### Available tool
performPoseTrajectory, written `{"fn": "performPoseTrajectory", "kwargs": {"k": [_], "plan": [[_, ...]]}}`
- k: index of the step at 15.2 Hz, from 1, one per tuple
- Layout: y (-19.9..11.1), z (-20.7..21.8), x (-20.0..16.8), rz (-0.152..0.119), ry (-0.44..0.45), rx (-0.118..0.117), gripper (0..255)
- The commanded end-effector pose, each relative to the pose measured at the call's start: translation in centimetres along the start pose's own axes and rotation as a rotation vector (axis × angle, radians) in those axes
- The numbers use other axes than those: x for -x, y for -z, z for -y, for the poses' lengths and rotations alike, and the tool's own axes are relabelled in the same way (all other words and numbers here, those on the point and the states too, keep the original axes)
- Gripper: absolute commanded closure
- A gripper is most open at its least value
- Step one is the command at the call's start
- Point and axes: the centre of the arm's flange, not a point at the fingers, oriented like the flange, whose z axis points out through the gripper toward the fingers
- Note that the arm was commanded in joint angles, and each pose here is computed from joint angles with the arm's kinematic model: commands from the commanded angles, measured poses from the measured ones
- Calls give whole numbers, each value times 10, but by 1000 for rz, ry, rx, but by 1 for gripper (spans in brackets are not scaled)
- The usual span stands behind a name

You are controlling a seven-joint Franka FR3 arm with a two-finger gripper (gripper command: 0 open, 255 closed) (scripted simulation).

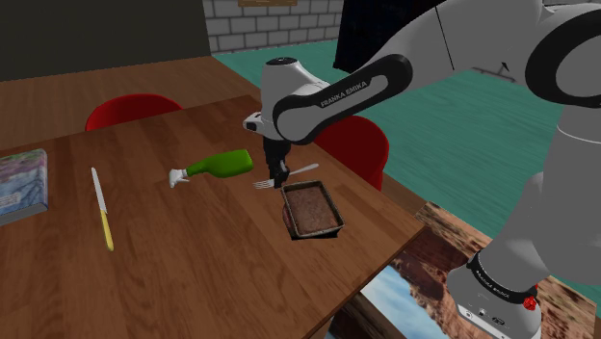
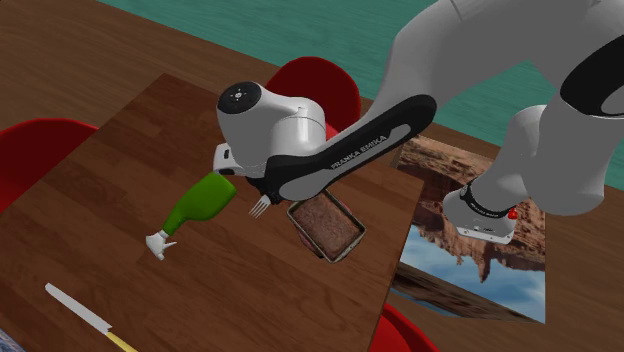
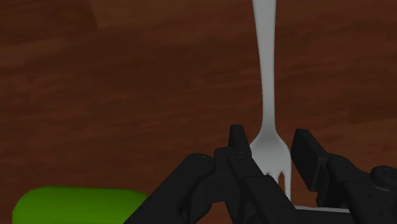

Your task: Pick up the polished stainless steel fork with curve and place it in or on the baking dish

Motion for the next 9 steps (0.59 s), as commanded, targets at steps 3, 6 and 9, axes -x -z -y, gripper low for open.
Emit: {"fn": "performPoseTrajectory", "kwargs": {"k": [3,6,9], "plan": [[-2,1,1,3,0,-4,255],[8,1,-1,3,0,-4,255],[24,1,-2,3,0,-4,255]]}}
